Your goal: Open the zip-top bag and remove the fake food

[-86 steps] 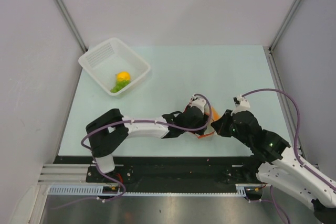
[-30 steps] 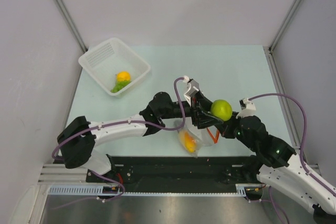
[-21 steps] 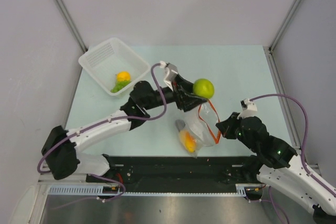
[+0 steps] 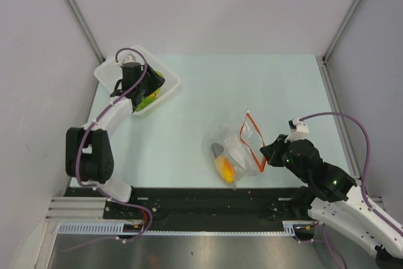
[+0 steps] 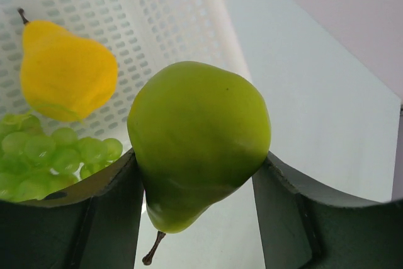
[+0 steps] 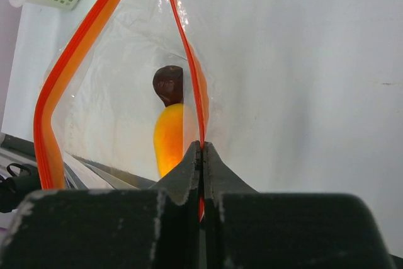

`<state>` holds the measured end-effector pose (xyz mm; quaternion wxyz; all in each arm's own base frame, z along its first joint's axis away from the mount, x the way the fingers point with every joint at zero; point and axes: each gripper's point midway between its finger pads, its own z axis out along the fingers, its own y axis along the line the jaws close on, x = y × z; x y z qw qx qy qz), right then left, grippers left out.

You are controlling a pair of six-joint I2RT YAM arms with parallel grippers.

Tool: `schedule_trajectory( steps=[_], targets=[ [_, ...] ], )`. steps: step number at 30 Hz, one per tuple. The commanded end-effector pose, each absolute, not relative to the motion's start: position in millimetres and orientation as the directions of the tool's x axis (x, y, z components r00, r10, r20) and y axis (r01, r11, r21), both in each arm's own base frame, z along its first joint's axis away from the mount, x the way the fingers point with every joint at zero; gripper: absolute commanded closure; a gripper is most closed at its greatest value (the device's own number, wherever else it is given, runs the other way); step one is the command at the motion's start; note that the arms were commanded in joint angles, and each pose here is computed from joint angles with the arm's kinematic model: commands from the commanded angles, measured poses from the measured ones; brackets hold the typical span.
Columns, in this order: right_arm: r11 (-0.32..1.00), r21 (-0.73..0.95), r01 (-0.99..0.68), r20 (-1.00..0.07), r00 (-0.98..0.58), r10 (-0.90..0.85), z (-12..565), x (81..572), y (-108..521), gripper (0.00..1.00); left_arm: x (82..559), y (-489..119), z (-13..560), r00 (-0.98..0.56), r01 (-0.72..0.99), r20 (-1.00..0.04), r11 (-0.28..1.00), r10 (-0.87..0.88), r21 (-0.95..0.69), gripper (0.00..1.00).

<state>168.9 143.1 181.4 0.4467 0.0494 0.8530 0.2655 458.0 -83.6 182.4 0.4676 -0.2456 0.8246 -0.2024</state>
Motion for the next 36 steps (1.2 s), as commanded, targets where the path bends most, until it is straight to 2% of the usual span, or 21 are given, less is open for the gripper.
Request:
schedule_trajectory(
  steps=[1,4,8,10,11,12,18,21,26,32,36],
  targets=[
    [0.848,0.505,-0.161,-0.758,-0.552,0.347,204.0,173.6,140.2,1.0,476.3,-104.5,182.8,-0.501,-0.183,-0.598,0.752,-0.626,-0.634,1.0],
    [0.848,0.506,-0.158,-0.756,-0.554,0.348,203.1,172.4,139.1,1.0,478.6,-102.9,164.3,-0.499,-0.227,-0.57,0.734,-0.653,-0.641,0.97],
    [0.843,0.512,-0.163,-0.754,-0.556,0.35,204.4,171.6,140.4,1.0,474.7,-96.5,148.0,-0.468,-0.288,-0.546,0.703,-0.695,-0.65,0.64],
    [0.845,0.51,-0.161,-0.754,-0.557,0.348,203.7,172.0,140.3,1.0,475.1,-93.2,144.5,-0.457,-0.303,-0.55,0.703,-0.699,-0.643,0.53],
    [0.845,0.51,-0.164,-0.755,-0.557,0.347,204.3,171.9,140.5,1.0,475.5,-92.3,142.7,-0.458,-0.309,-0.55,0.705,-0.698,-0.638,0.4],
    [0.845,0.508,-0.164,-0.755,-0.556,0.346,204.7,172.3,140.8,1.0,475.4,-91.4,138.6,-0.464,-0.32,-0.548,0.709,-0.696,-0.629,0.33],
    [0.846,0.507,-0.166,-0.759,-0.55,0.348,207.7,172.7,140.1,1.0,479.4,-88.5,145.6,-0.46,-0.316,-0.57,0.726,-0.68,-0.611,0.05],
    [0.847,0.504,-0.165,-0.761,-0.548,0.346,208.7,173.0,139.4,1.0,478.6,-91.3,159.6,-0.455,-0.282,-0.584,0.731,-0.672,-0.621,0.05],
    [0.865,0.476,-0.157,-0.786,-0.518,0.339,218.2,175.5,130.8,1.0,460.6,-112.4,190.6,-0.474,-0.139,-0.604,0.732,-0.641,-0.667,0.12],
    [0.905,0.403,-0.136,-0.846,-0.434,0.311,251.9,184.2,111.9,1.0,413.2,-188.0,237.4,-0.529,0.202,-0.68,0.703,-0.508,-0.682,0.19],
    [0.921,0.359,-0.15,-0.874,-0.399,0.276,270.9,188.9,108.5,1.0,360.3,-255.9,280.0,-0.564,0.463,-0.719,0.565,-0.407,-0.683,0.23]
  ],
)
